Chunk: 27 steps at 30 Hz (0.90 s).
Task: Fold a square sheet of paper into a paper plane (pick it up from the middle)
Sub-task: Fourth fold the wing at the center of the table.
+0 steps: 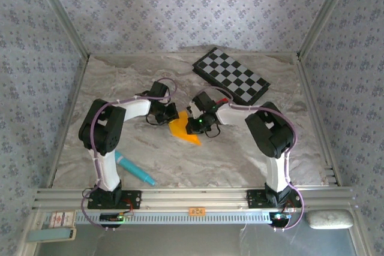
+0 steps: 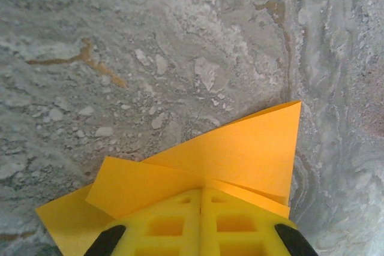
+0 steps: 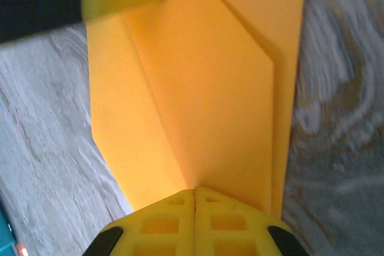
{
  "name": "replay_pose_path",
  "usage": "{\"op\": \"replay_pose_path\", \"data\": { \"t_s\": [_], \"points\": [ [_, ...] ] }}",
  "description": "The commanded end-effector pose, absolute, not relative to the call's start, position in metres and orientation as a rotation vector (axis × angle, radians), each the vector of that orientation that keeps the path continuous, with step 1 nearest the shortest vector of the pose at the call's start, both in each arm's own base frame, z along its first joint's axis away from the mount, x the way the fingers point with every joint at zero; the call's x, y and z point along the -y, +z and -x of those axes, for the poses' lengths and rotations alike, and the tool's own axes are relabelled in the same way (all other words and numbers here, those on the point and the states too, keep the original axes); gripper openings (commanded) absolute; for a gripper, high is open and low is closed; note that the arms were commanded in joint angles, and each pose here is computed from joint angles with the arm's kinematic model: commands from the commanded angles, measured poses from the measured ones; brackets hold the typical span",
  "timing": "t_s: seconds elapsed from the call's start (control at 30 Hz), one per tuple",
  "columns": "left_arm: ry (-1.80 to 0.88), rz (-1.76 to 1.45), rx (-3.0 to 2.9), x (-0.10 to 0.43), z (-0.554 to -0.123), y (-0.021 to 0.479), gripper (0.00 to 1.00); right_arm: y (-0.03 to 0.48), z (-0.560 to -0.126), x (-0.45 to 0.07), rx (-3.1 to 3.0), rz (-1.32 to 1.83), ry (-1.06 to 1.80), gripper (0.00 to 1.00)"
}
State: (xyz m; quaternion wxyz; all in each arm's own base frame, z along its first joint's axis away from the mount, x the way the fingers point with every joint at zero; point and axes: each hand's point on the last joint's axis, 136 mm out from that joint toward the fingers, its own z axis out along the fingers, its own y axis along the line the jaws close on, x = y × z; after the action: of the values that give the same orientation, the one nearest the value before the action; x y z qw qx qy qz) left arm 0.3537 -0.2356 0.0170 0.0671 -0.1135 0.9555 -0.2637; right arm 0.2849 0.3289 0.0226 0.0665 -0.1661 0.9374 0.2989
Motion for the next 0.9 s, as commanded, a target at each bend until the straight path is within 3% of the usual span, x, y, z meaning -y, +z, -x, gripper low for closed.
{"op": "replay_pose_path", "data": {
  "t_s": [0.0,0.43,0.67,0.87],
  "points": [
    [-0.363,0.464,-3.074,0.181,-0.315,-0.046,0.05,0.007,-0.249,-0.3,-2.973,0.487,0.863,0.03],
    [-0.377,0.456,-3.071,0.182,-0.316,-0.045,0.05,0.02,-0.238,-0.289,-2.949,0.478,0.927,0.04],
    [-0.41,0.429,-3.067,0.189,-0.317,-0.044,0.05,0.055,-0.272,-0.319,-2.786,0.529,0.981,0.05],
    [-0.418,0.425,-3.067,0.191,-0.316,-0.043,0.05,0.043,-0.288,-0.341,-2.806,0.546,0.966,0.05]
  ]
}}
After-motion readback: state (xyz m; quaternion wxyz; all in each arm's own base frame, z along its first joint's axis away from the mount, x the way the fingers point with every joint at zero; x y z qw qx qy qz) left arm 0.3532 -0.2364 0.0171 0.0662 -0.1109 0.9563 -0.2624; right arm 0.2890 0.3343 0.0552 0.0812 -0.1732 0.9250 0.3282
